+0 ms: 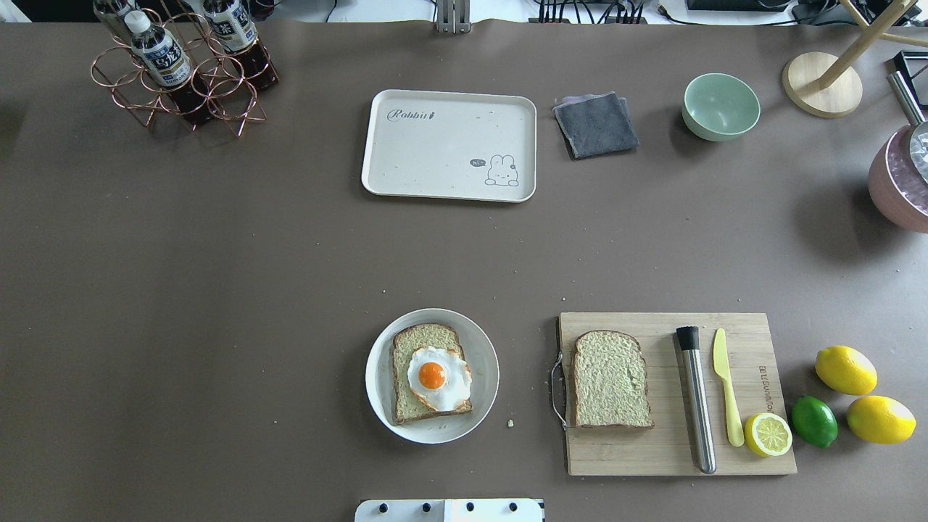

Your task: Make sandwich and place on tray

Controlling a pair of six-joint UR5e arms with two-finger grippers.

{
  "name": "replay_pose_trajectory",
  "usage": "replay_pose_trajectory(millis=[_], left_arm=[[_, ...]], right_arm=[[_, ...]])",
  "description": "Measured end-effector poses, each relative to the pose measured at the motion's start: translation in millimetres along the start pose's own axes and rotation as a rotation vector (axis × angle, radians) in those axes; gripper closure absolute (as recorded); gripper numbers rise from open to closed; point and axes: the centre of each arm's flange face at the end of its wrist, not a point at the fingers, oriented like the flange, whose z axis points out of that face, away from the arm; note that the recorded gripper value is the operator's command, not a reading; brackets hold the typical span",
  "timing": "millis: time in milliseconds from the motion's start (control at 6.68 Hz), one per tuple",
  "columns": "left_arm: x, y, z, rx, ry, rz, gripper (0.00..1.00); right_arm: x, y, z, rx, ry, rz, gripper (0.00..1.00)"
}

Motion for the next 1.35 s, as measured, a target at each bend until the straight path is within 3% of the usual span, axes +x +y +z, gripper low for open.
replay_pose_trajectory(millis=[299,599,748,1048,1347], left_arm=[[28.8,-21.9,-24.9,0.108,-0.019,0.127,0.02],[59.0,-38.0,-41.0,0.256,-0.022,0.178,0.02],[76.4,-47.8,-43.0,0.3,-0.016,0.223,0.02],[114.5,-79.5,-50.9,0.341,0.001,0.278,0.01],[156.1,-89.9,-31.7,0.325,0.029,0.177,0.01]], right_arm=[[-20.2,-18.6,-22.9,0.053,-0.006,-0.044,0.0],[-54.5,-38.5,-59.0,0.134,-0.027,-0.11,0.0],[-72.5,-54.3,-76.6,0.181,-0.035,-0.132,0.0],[-105.6,-79.6,-88.6,0.221,-0.087,-0.17,0.0],[-133.4,-81.6,-77.5,0.209,-0.158,-0.104,0.0]])
